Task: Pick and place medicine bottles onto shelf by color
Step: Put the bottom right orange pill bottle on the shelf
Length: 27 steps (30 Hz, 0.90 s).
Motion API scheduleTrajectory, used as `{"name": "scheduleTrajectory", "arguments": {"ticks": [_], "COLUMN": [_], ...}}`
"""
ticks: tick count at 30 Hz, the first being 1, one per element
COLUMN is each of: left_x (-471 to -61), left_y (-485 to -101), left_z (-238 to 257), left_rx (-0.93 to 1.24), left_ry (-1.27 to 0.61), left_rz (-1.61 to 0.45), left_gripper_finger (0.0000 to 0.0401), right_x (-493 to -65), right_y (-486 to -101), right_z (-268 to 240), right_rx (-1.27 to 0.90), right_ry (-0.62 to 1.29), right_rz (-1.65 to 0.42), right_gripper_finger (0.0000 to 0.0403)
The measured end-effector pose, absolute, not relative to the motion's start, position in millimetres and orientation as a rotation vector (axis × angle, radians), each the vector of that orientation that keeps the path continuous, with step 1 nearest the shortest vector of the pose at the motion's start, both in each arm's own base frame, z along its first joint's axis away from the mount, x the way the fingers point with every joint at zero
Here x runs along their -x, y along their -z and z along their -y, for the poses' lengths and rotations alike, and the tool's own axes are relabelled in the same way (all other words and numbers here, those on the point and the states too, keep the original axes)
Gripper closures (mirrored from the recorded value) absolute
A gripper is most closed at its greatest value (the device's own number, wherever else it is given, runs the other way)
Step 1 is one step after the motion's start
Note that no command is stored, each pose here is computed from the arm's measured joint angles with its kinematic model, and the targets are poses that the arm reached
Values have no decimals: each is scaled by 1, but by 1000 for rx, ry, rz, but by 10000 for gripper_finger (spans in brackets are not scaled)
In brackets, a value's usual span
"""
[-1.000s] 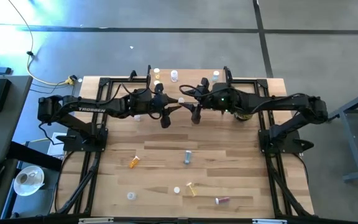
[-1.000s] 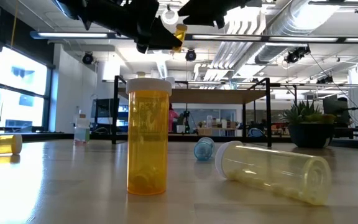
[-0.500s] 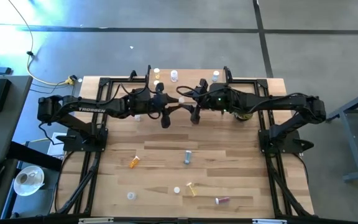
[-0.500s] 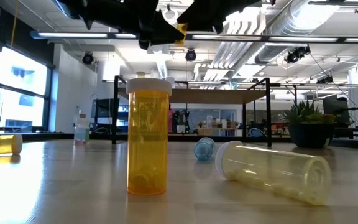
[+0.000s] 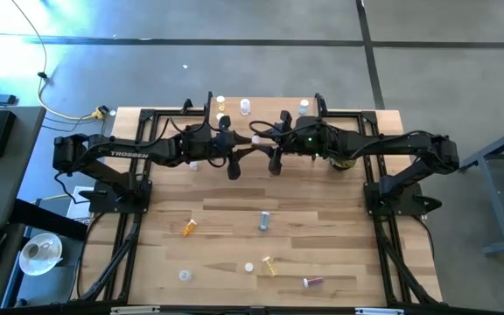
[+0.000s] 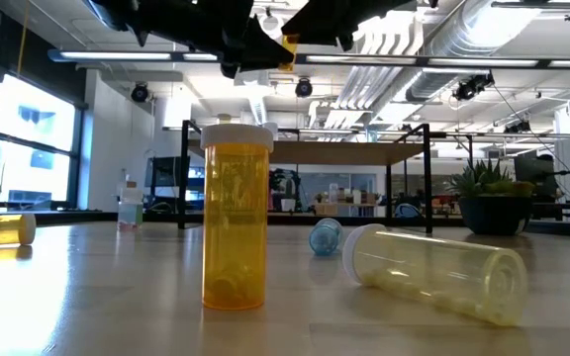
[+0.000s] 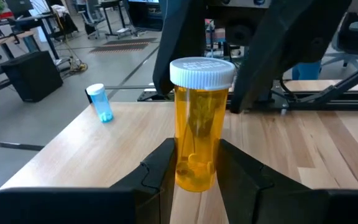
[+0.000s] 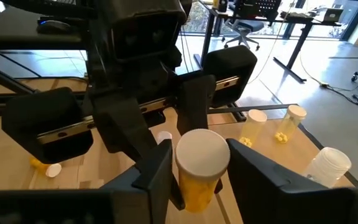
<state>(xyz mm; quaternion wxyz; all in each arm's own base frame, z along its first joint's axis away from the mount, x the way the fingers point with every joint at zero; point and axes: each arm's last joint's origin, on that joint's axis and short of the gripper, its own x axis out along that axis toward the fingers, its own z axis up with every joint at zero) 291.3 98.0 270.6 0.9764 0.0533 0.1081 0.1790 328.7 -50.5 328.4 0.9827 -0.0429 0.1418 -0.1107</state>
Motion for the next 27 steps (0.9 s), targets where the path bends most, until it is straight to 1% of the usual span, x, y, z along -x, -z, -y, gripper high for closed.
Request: {"name": "scheduleTrajectory", "arguments": {"ticks": [8, 17, 22, 27], "left_x": [-291, -291, -291, -287], "left_y": [-270, -270, -270, -273], "left_z": [-98, -98, -99, -101], "left_rx": [-107, -107, -111, -173], "left_ry": [-361, -364, -400, -487], "left_rz": [-221, -220, -225, -247], "left_gripper_finger": [300, 282, 254, 223], "right_x": [-328, -328, -328, -326], "right_y": [-328, -327, -327, -329], "right_z": [50, 51, 53, 64], "right_rx": [86, 88, 104, 108], "right_ry": [222, 234, 248, 364], "right_rz": [-292, -302, -302, -291], "right_gripper_finger": [302, 302, 302, 302]}}
